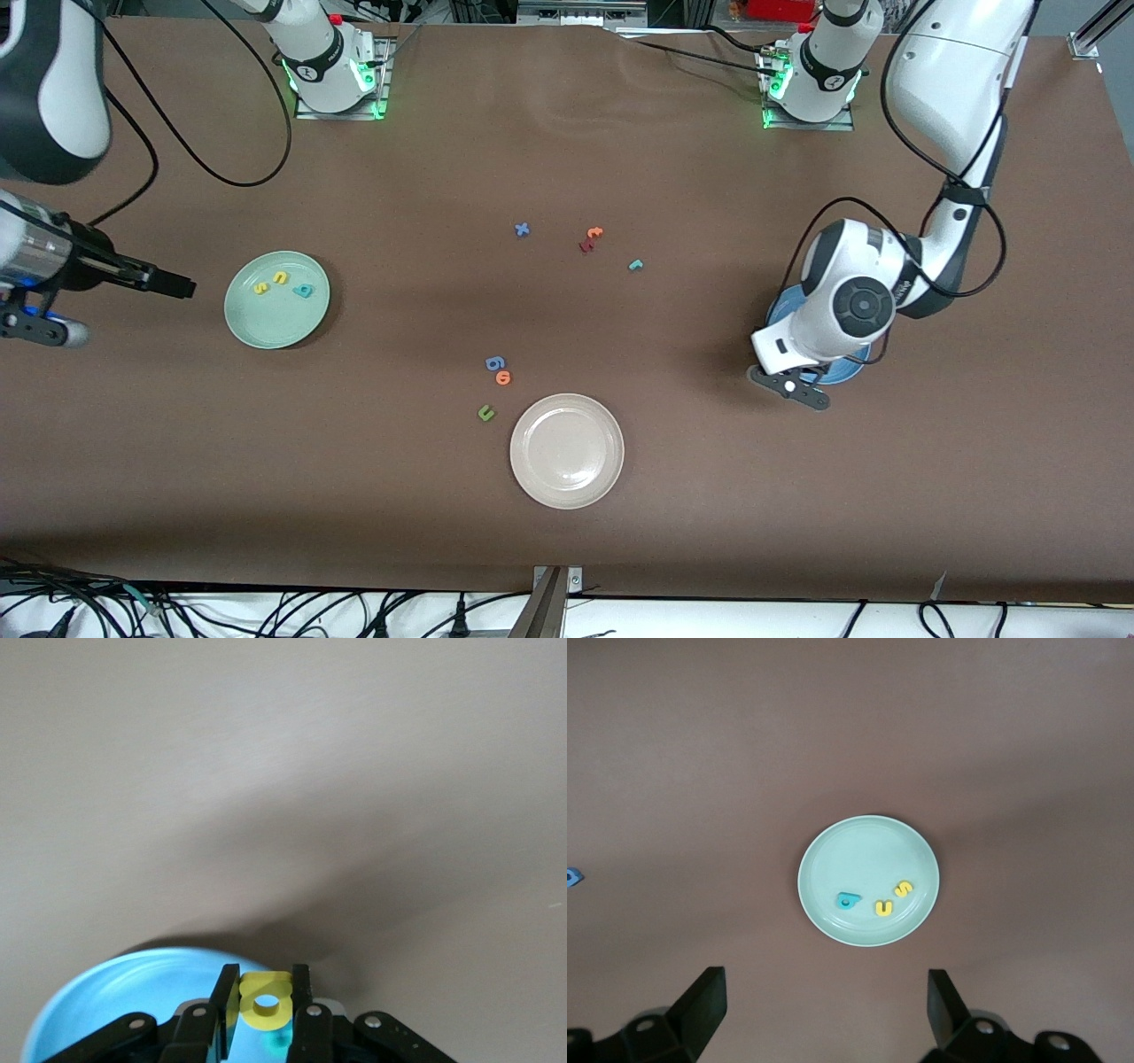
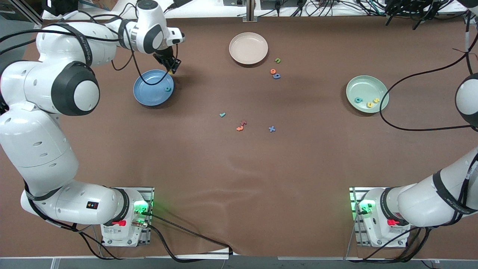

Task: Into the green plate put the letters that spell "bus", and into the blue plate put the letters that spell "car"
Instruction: 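Place the yellow letter on the blue plate while the right gripper withdraws, then reach the left gripper to the letters and grasp a teal letter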

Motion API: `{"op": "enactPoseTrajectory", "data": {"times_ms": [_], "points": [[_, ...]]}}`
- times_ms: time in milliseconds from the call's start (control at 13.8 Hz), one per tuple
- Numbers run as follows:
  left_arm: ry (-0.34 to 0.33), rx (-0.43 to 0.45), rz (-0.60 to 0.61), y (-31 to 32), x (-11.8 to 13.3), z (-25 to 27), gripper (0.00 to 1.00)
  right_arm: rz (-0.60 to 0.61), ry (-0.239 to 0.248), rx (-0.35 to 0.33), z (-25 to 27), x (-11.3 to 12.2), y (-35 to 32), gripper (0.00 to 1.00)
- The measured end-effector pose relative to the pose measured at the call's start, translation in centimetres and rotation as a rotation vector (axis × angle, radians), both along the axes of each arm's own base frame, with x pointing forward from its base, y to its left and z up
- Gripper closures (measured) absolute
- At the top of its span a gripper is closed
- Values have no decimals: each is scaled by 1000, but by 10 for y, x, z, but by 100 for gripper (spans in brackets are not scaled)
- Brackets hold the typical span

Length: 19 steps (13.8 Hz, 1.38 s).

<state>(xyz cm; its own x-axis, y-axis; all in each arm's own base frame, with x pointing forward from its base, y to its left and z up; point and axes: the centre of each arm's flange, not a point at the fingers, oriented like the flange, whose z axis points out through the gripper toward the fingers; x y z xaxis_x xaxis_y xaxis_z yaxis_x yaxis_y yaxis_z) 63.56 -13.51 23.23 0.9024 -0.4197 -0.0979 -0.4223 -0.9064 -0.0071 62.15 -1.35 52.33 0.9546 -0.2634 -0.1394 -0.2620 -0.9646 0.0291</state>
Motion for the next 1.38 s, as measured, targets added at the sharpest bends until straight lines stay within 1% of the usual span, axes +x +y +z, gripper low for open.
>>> {"op": "enactPoseTrajectory", "data": {"times_ms": [145,218,290,363,436,581,654,799,871,944,1162,1380], "points": [[18,0,-8,28,3,-1,73,6,-10,2,7,-3,-5,0],[28,1,-8,39,4,-2,72,12,-7,2,7,-3,-5,0],[45,4,-6,45,3,-3,70,16,3,3,5,-4,-4,0],[70,9,-2,47,0,-5,69,23,13,5,4,-5,-4,0],[93,13,0,49,-2,-6,64,29,19,6,4,-6,-4,0],[117,18,10,52,-5,-4,44,50,21,-3,3,-6,-4,0],[127,14,30,53,-6,-1,35,67,23,-10,3,-6,-2,0],[158,-7,107,41,-12,9,15,103,29,-4,1,-6,4,1],[165,-12,160,21,-18,16,4,117,33,-3,-1,-5,7,1],[170,-12,211,-8,-29,25,0,130,36,-10,-2,-5,8,0],[175,-3,323,-112,-79,50,0,140,29,-22,4,-6,4,1],[173,8,408,-177,-118,57,0,141,25,-22,6,-7,4,1]]}}
